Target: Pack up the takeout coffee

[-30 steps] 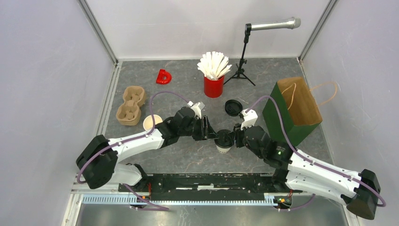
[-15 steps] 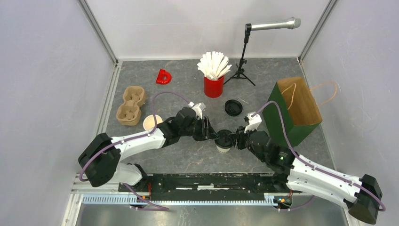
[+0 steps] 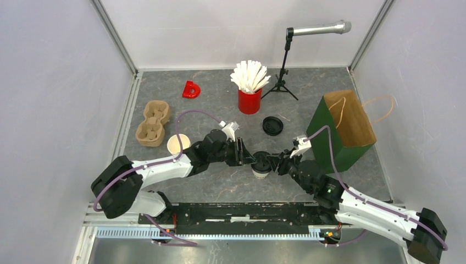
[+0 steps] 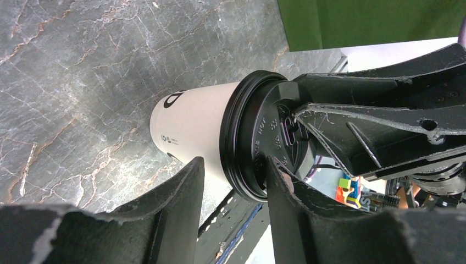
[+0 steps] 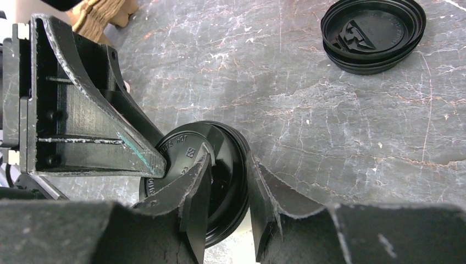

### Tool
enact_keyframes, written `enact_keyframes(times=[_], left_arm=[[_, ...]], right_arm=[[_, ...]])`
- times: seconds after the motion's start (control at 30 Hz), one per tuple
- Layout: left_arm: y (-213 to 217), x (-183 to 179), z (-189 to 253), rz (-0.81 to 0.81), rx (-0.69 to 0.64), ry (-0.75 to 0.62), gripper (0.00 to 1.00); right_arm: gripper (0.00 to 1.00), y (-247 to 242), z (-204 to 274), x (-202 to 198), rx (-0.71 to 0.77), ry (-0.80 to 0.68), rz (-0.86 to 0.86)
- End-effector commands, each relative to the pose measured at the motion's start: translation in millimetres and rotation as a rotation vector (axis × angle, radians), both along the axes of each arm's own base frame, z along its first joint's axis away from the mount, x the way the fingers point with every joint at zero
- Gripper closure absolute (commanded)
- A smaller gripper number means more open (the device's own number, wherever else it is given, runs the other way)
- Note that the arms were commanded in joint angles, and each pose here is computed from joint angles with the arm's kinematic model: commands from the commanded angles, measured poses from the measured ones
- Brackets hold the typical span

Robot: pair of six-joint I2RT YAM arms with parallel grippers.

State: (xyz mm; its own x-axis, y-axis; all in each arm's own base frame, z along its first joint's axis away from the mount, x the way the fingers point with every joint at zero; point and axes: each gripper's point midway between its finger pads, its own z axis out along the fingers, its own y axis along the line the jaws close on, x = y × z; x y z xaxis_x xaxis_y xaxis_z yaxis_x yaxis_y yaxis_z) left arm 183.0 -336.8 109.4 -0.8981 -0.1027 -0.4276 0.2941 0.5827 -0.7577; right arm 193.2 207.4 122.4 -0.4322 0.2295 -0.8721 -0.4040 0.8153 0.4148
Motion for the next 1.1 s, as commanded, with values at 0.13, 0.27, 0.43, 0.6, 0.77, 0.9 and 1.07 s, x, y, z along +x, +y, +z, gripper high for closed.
enact_keyframes(times=[0.13, 0.27, 0.43, 0.6, 0.77, 0.9, 1.07], left_arm=[[47, -28, -88, 0.067, 0.284, 0.109, 0.5], [35, -27, -60, 0.057, 0.194, 0.071, 0.5], [20, -21, -16, 0.068, 0.051, 0.022, 0.47], [10, -20, -6, 0.058, -0.01, 0.022, 0.45], [2, -17, 8, 0.05, -0.056, 0.006, 0.38], [3, -12, 26, 0.062, -0.057, -0.032, 0.3], [11, -2, 36, 0.084, 0.019, -0.088, 0.24]], right_arm=[[0.59, -36, -106, -38, -0.33, 0.202, 0.094], [0.55, -21, -80, -24, -0.364, 0.102, 0.153], [0.55, -1, -45, -4, -0.368, -0.021, 0.223], [0.55, 11, -34, 2, -0.36, -0.097, 0.302], [0.49, 17, -16, 9, -0.366, -0.124, 0.34], [0.34, 13, 14, 16, -0.354, -0.14, 0.294], [0.26, 6, 38, 16, -0.358, -0.131, 0.262]])
